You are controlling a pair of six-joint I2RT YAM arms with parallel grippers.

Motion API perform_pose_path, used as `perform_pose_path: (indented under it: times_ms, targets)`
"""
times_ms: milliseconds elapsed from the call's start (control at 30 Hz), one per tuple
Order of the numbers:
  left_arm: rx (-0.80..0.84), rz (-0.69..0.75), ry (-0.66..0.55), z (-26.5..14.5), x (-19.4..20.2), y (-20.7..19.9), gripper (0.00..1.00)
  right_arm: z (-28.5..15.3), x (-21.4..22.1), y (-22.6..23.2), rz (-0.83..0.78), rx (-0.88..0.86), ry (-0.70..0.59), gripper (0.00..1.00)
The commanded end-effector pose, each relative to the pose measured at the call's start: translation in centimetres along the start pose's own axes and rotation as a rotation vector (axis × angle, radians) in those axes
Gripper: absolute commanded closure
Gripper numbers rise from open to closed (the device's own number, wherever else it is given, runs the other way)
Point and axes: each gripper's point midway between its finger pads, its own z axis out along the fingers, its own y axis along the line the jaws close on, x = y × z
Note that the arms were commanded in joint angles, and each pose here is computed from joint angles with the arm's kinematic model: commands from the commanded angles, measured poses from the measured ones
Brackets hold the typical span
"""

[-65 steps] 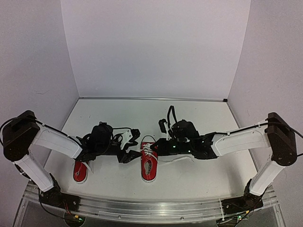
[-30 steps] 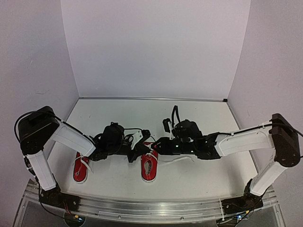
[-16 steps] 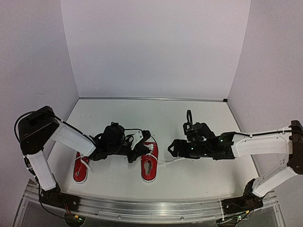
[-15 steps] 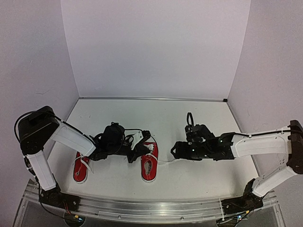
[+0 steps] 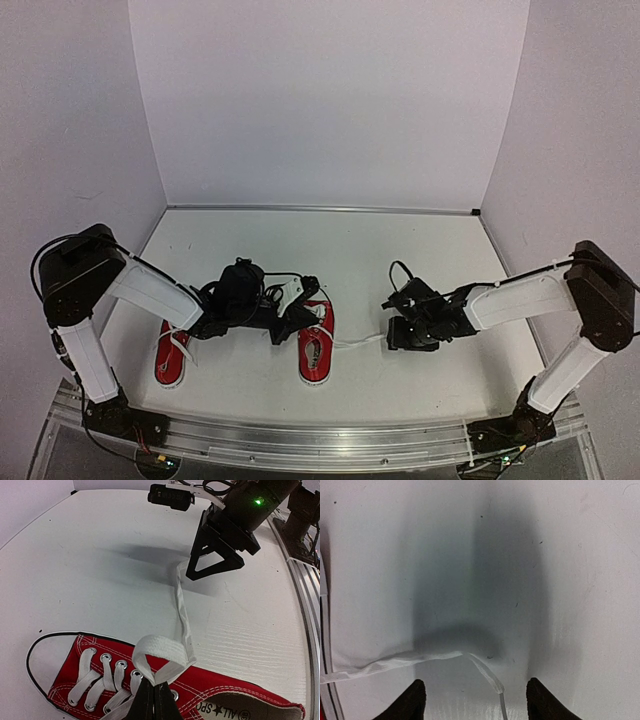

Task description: Tie the shoes

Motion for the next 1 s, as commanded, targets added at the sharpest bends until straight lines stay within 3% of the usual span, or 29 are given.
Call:
perform_pose_path:
  times_ms: [0,200,400,567,700,967]
  targets:
    - [0.019,0.042,-0.045,0.3,-1.8,-0.3,1.0,0.6,0.0,0.2,-0.023,0.015,0.01,0.45]
    - [0.019,0.045,-0.042,0.3,-1.7,-0.3,1.0,0.7,0.2,-0.3,-0.034,0.026,0.005,0.63]
    - [0.02,0.047,-0.049,0.2,-1.8,-0.3,1.0,-0.3,-1.9,0.6,-0.044,0.009,-0.057,1.0]
    - [0.005,0.062,-0.065,-0.2,-2.0,-0.3,1.0,-4.0,-8.5,4.4,-0.075,-0.066,-0.231,1.0]
    - [0.004,0.081,-0.07,-0.2,-1.9,-0.3,1.0,-8.0,-14.5,11.7,-0.141,-0.265,-0.34,1.0]
    - [0.002,0.109,-0.082,-0.3,-1.8,-0.4,1.0,-9.0,-17.5,22.7,-0.202,-0.599,-0.292,1.0]
